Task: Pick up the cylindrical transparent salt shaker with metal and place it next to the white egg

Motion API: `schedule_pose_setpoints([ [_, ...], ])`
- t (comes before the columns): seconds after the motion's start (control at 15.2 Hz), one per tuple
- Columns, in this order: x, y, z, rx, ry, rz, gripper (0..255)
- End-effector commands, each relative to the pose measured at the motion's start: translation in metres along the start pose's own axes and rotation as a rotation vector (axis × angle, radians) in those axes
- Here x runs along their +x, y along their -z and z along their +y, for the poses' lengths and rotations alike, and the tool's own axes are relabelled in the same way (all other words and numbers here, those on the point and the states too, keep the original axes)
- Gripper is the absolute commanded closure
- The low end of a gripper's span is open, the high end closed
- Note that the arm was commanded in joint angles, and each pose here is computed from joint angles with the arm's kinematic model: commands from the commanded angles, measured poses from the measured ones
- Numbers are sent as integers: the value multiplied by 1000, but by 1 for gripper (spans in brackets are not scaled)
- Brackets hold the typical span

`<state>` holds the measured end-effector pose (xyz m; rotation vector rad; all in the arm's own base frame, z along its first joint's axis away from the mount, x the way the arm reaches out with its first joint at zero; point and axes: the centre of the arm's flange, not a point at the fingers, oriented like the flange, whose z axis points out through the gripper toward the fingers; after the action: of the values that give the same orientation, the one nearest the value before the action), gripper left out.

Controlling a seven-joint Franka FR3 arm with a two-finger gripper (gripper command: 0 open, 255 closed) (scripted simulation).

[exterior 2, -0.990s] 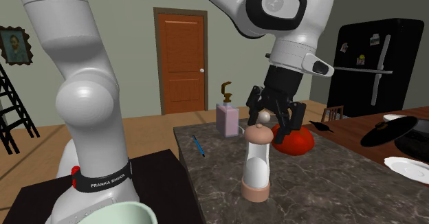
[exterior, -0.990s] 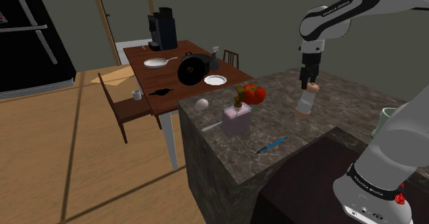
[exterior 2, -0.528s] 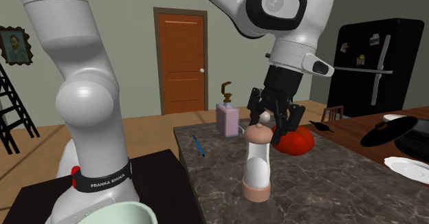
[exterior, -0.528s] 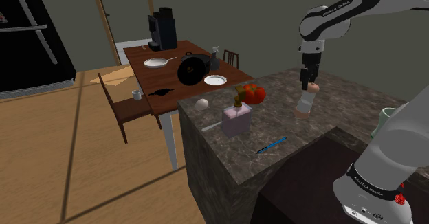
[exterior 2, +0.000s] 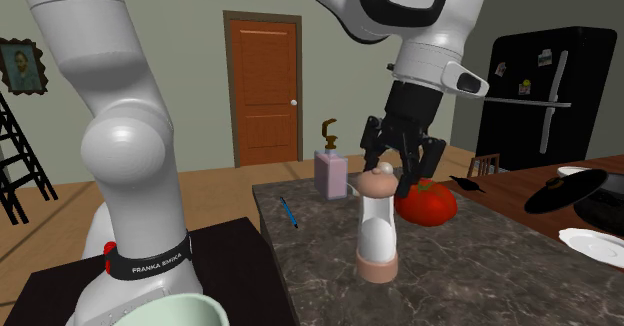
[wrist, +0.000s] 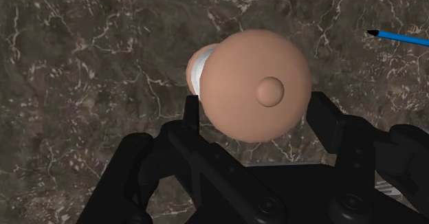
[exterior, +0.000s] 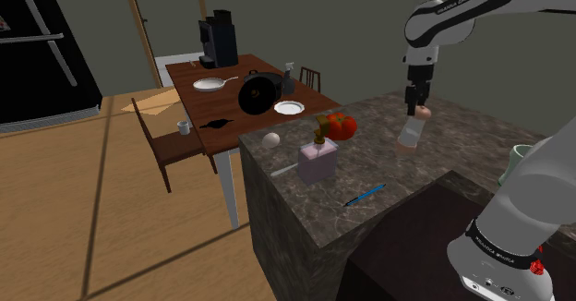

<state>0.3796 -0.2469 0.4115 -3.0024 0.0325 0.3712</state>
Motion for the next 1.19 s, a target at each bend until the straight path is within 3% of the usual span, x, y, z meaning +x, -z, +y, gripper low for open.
schedule_pose_setpoints([
  [0.0,-2,10,-2,0,0,0,255],
  [1.12,-24,97,-12,0,0,0,255],
])
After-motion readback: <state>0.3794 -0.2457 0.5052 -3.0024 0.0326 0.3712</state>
